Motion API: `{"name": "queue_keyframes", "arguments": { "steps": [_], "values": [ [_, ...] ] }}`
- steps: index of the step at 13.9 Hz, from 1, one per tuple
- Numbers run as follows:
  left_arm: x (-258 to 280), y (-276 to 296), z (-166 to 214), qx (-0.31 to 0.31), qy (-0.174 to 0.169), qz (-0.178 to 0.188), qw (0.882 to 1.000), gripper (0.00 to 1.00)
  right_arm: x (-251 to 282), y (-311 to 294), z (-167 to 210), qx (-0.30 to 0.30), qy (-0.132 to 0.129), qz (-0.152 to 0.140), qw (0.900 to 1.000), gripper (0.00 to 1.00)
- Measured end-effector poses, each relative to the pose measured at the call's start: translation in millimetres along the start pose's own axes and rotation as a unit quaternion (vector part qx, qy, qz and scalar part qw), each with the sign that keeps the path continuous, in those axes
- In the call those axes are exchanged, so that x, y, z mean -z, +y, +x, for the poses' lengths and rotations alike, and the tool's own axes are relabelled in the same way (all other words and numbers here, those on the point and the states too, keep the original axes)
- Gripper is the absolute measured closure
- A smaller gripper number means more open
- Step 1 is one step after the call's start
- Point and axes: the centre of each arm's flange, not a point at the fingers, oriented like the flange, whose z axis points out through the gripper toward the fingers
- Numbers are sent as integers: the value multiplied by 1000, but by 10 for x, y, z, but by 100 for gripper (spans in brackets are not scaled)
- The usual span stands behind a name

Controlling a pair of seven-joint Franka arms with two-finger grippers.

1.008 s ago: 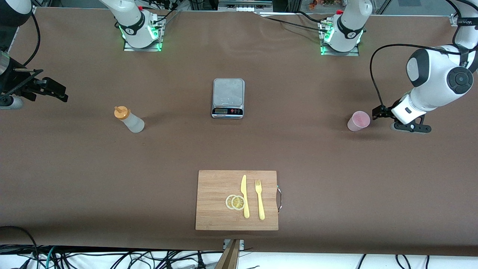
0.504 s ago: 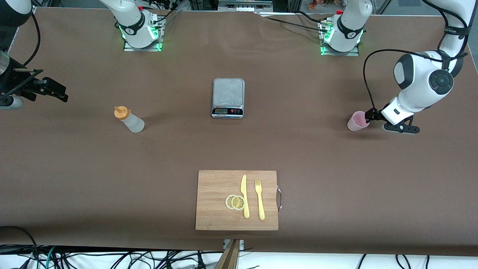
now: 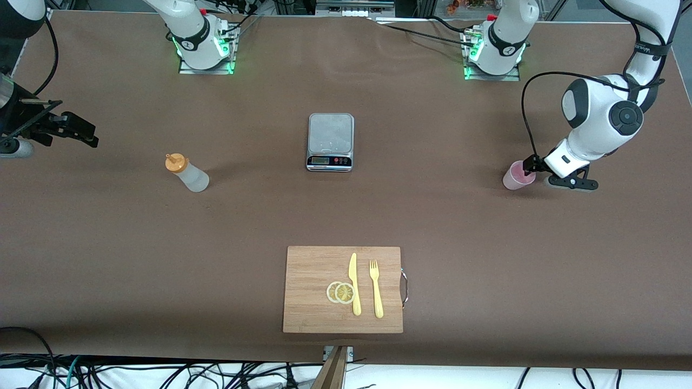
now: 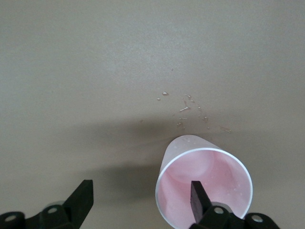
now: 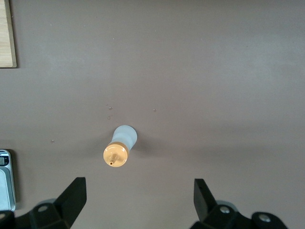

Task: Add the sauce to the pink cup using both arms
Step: 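Close the left gripper on the pink cup's rim, then carry the pink cup with the left gripper onto the scale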

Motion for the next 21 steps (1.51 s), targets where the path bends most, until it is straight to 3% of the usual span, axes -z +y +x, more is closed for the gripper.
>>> {"name": "queue_keyframes", "arguments": {
  "steps": [1, 4, 5, 7, 10, 11, 16, 21],
  "values": [
    [-22, 30, 5, -3, -2, 0, 1000, 10, 0, 0, 0, 0, 0, 0, 1000, 0],
    [-73, 84, 16, -9, -4, 1, 1000, 38, -1, 0, 0, 0, 0, 0, 1000, 0],
    [-83, 86, 16, -9, -4, 1, 1000, 39, -1, 0, 0, 0, 0, 0, 1000, 0],
    [-91, 86, 15, -9, -5, 1, 1000, 53, -1, 0, 0, 0, 0, 0, 1000, 0],
    [-95, 86, 15, -9, -5, 1, 1000, 90, -1, 1, 0, 0, 0, 0, 1000, 0],
    [-66, 96, 29, -10, -2, 1, 1000, 96, -1, 1, 0, 0, 0, 0, 1000, 0],
    [8, 110, 99, -13, 8, 3, 1000, 96, -3, 1, 0, 0, 0, 0, 1000, 0],
    [431, 514, 486, -41, 6, -11, 999, 96, -3, 3, 0, 0, 0, 0, 1000, 0]
  ]
}}
